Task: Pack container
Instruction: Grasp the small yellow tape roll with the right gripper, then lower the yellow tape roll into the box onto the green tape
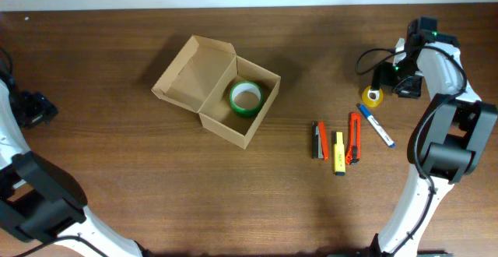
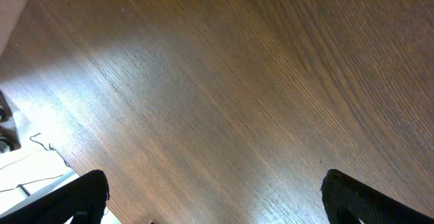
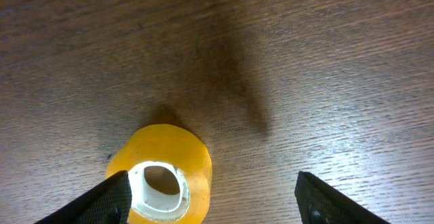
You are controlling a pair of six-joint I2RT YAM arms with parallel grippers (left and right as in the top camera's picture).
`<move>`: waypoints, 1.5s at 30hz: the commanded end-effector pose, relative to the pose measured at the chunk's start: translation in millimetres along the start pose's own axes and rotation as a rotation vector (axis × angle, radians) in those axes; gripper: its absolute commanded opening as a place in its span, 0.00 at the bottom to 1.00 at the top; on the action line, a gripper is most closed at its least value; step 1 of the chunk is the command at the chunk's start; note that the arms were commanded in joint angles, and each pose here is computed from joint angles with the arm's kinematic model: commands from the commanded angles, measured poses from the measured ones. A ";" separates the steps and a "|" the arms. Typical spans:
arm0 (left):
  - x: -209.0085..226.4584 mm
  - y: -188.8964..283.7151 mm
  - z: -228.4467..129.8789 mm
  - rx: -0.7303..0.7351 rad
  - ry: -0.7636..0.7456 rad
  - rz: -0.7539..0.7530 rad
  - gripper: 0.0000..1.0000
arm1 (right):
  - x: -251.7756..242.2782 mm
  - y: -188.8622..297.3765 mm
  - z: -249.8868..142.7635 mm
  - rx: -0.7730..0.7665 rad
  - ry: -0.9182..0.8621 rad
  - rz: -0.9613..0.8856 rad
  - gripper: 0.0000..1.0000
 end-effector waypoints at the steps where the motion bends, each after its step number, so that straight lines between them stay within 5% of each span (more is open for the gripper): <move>1: 4.1 7.4 -2.6 -0.018 -0.001 -0.003 1.00 | -8.0 -1.3 5.7 -0.007 -0.019 -0.007 0.78; 17: 4.1 7.4 -2.6 -0.018 -0.001 -0.003 1.00 | -21.7 -23.4 -5.9 0.079 -0.036 -0.053 0.75; 18: 4.1 7.4 -2.6 -0.018 -0.001 -0.003 1.00 | -21.8 -24.2 -6.1 0.080 -0.036 -0.053 0.70; 20: 4.1 7.4 -2.6 -0.018 -0.001 -0.003 1.00 | -21.6 -25.0 -4.8 0.074 -0.036 -0.052 0.33; 23: 4.1 7.4 -2.6 -0.018 -0.001 -0.003 1.00 | -21.3 -25.1 -3.2 0.067 -0.036 -0.050 0.07; 30: 4.1 7.4 -2.6 -0.018 -0.001 -0.003 1.00 | -14.3 -12.7 7.6 0.034 -0.033 -0.014 0.04; 34: 4.1 7.4 -2.6 -0.018 -0.001 -0.003 1.00 | 13.1 49.8 40.4 -0.094 0.034 0.058 0.04; 38: 4.1 7.4 -2.6 -0.018 -0.001 -0.003 1.00 | 80.6 194.8 59.3 -0.416 0.213 0.208 0.04; 42: 4.1 7.4 -2.6 -0.018 -0.001 -0.003 1.00 | 167.6 313.2 5.5 -0.716 0.480 0.347 0.04; 45: 4.1 7.4 -2.6 -0.018 -0.001 -0.003 1.00 | 225.8 312.8 -45.2 -0.649 0.660 0.443 0.04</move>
Point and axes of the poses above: each gripper's point midway between its finger pads, its own y axis back along the fingers, its own x axis along the line the jaws close on, z = x × y, the point moved 5 cm from there along y, back along the fingers, and after that the axes turned 12 degrees about -y, right-handed, at the moved point
